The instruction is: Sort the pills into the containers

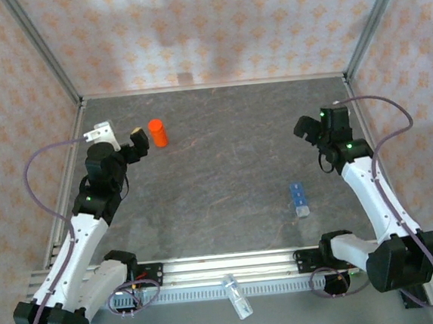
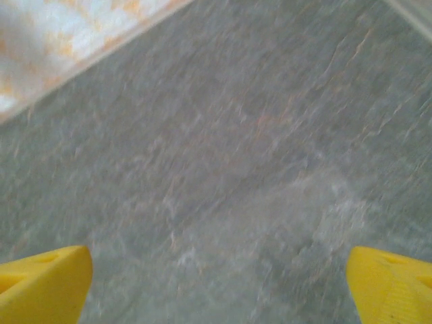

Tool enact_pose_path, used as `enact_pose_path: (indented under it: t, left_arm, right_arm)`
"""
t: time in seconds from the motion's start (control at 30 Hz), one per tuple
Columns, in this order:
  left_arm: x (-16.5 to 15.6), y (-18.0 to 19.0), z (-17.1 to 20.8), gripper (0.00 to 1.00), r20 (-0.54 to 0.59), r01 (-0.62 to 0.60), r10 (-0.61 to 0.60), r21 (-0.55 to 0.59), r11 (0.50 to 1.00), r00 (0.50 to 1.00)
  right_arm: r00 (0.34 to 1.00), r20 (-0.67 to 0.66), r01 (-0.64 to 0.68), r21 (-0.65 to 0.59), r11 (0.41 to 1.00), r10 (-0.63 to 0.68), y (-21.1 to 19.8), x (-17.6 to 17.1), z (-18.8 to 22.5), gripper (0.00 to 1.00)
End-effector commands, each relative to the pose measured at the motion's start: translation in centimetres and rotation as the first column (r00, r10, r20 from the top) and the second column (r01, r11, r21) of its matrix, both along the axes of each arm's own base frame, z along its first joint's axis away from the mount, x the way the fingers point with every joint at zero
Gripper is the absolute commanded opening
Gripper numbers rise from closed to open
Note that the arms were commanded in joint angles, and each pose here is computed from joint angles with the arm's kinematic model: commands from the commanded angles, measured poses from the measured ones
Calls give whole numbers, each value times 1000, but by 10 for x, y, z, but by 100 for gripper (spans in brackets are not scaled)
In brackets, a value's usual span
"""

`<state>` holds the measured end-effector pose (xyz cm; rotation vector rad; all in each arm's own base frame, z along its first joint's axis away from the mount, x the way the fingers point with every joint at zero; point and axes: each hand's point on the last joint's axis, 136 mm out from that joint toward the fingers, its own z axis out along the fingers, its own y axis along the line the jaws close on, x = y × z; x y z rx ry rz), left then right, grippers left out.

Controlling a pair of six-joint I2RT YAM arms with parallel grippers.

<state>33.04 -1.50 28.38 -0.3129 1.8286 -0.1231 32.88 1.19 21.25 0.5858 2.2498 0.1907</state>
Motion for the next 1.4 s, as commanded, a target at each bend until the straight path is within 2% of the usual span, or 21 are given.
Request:
enact_pose_path:
  t: [0.0, 0.17, 0.53, 0.97, 1.13, 1.37]
  left_arm:
    - [-8, -21, -7, 100, -83, 65, -70, -65, 996, 994]
    - [-9, -53, -11, 100, -122, 144, -155, -95, 985, 980]
    - [-7, -131, -37, 100, -202, 303, -297, -1, 953, 933]
    - [0, -176, -61, 100, -250, 386, -373, 1, 923, 894]
    - [1, -185, -64, 100, -251, 402, -391, -7, 916, 886]
    - [3, -190, -69, 100, -258, 416, -405, -16, 909, 877]
  right_arm:
    - [991, -122, -62, -7, 998, 60, 10, -29, -9, 95]
    - [964, -259, -69, -34, 997, 58, 11, -57, -35, 92]
    - [881, -473, -63, -67, 996, 24, 17, -104, -112, 89]
    - [826, -563, -105, -194, 975, -23, 22, -107, -141, 89]
    - [819, -572, -99, -198, 975, -33, 22, -107, -146, 89]
    - [807, -591, -102, -135, 986, 2, 35, -106, -158, 87]
